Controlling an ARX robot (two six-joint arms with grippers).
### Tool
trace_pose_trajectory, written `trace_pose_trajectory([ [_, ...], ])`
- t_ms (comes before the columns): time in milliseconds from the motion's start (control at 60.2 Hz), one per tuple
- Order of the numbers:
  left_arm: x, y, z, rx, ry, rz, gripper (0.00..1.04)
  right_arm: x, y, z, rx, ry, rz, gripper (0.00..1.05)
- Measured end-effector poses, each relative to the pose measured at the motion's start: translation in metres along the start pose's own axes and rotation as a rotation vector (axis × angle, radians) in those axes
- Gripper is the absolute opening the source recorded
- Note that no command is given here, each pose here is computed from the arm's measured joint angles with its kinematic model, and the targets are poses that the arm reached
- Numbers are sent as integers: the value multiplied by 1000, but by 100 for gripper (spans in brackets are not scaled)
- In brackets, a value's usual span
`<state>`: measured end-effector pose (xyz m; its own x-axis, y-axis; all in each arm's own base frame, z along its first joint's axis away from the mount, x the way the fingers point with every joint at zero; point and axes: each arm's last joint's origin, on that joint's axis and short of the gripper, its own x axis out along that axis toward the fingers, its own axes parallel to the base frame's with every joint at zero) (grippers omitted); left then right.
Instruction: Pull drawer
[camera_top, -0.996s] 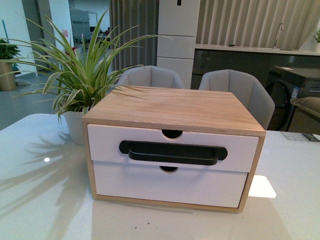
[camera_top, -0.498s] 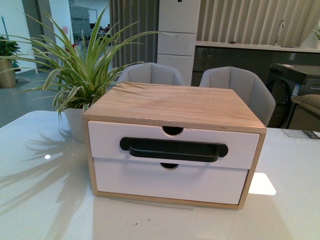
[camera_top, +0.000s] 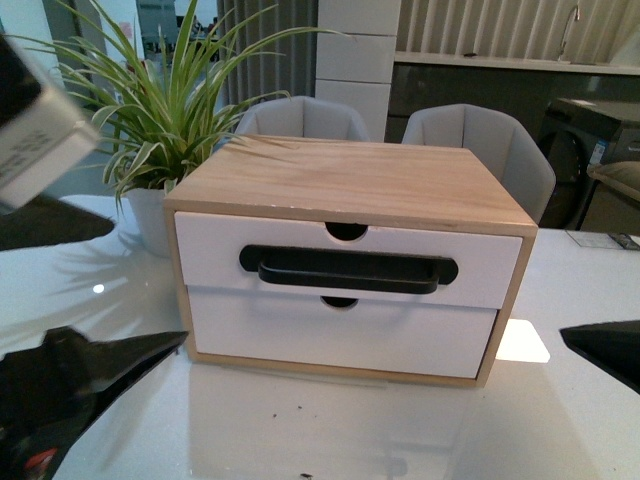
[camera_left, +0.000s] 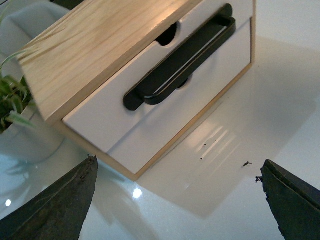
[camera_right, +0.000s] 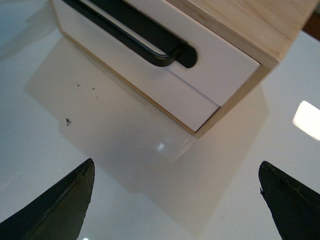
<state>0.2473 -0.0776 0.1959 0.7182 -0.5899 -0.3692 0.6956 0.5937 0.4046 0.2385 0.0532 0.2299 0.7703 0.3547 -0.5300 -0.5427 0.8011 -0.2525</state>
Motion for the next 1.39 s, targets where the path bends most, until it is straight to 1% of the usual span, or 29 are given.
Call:
trace_pose_trajectory([
  [149, 26, 7, 10, 156, 55, -119, 97, 15, -5, 15, -144, 29, 63, 96],
  [299, 50, 15, 15, 275, 115, -216, 97, 33, -11, 25, -240, 60, 111, 96],
  [365, 60, 20, 17, 316, 130, -240, 97, 41, -12, 29, -280, 68, 132, 96],
  [581, 87, 34, 22, 370, 161, -303, 97, 65, -14, 42, -358, 71, 219, 96],
  [813, 109, 38, 22, 389, 201, -379, 97, 87, -10, 56, -404, 62, 295, 96],
  [1079, 129, 44, 23, 403, 205, -394, 97, 107, -6, 65, -424, 57, 353, 96],
  [1394, 142, 51, 23, 403, 216, -410, 97, 127, -5, 68, -424, 60, 372, 96],
])
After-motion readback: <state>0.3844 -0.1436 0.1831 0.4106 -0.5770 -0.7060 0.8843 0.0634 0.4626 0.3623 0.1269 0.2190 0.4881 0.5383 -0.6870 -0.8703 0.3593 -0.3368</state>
